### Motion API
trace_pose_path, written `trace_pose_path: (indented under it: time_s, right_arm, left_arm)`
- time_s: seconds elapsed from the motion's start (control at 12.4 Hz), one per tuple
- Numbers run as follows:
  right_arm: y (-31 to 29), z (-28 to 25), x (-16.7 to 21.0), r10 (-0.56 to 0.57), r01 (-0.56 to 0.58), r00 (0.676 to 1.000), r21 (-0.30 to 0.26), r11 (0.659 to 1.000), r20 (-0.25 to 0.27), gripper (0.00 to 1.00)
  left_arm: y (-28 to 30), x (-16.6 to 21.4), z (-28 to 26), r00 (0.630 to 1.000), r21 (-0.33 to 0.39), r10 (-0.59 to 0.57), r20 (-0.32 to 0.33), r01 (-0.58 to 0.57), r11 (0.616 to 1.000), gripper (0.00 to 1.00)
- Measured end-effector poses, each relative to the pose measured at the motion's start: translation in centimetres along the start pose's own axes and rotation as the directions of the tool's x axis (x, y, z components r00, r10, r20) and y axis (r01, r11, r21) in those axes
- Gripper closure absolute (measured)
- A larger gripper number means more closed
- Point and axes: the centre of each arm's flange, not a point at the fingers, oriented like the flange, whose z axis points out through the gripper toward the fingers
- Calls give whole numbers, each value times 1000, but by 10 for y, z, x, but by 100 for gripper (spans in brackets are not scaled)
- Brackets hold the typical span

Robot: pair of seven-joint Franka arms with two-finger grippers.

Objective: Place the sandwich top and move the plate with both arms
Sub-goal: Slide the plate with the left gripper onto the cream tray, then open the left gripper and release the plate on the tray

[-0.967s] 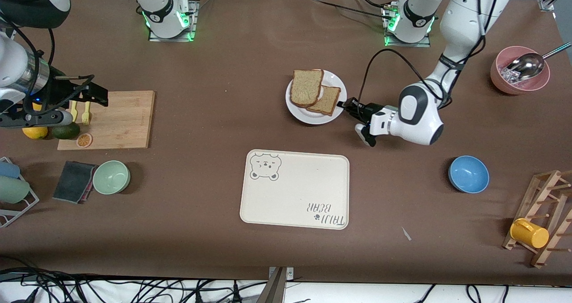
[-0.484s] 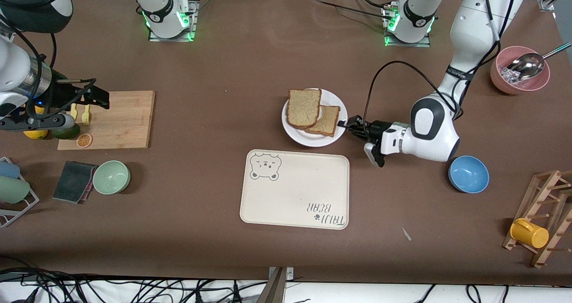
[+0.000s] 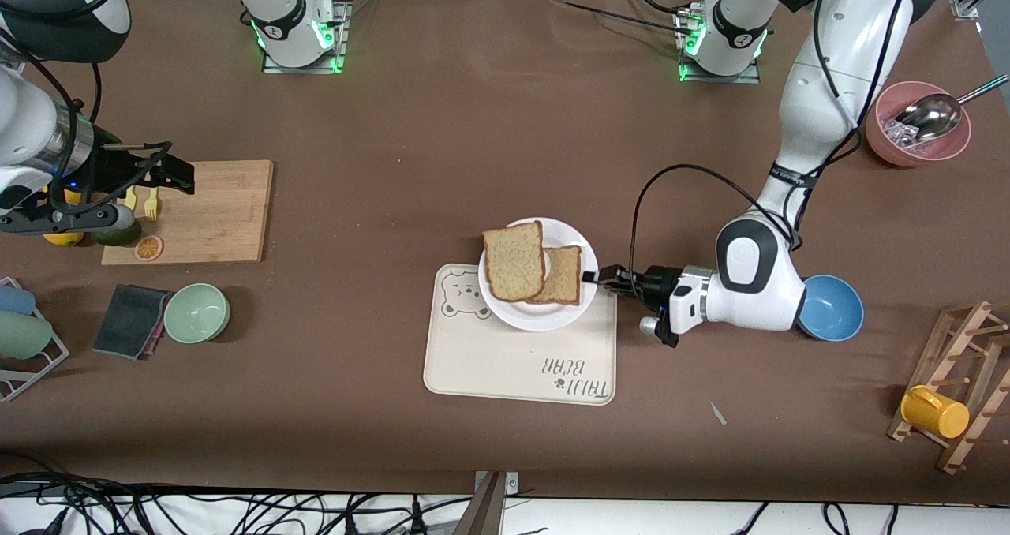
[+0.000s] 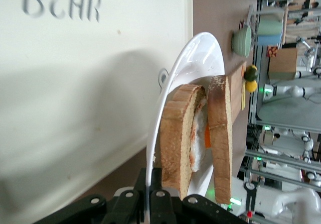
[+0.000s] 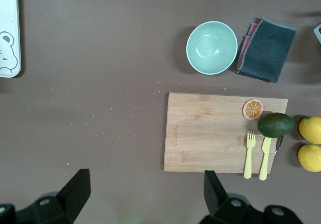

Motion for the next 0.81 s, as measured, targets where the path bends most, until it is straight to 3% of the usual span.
trace_pose_path:
  time_s: [0.4,0.81]
  right_arm:
    - [0,1,0,0,0,1000,0,1000,1,0]
    - [0,1,1,0,0,1000,0,1000,1,0]
  left_arm:
    - [-27,26,13,989,5,-52,-140,53,999,95]
    - [-37,26,32,988,19,-58,-140,61,998,95]
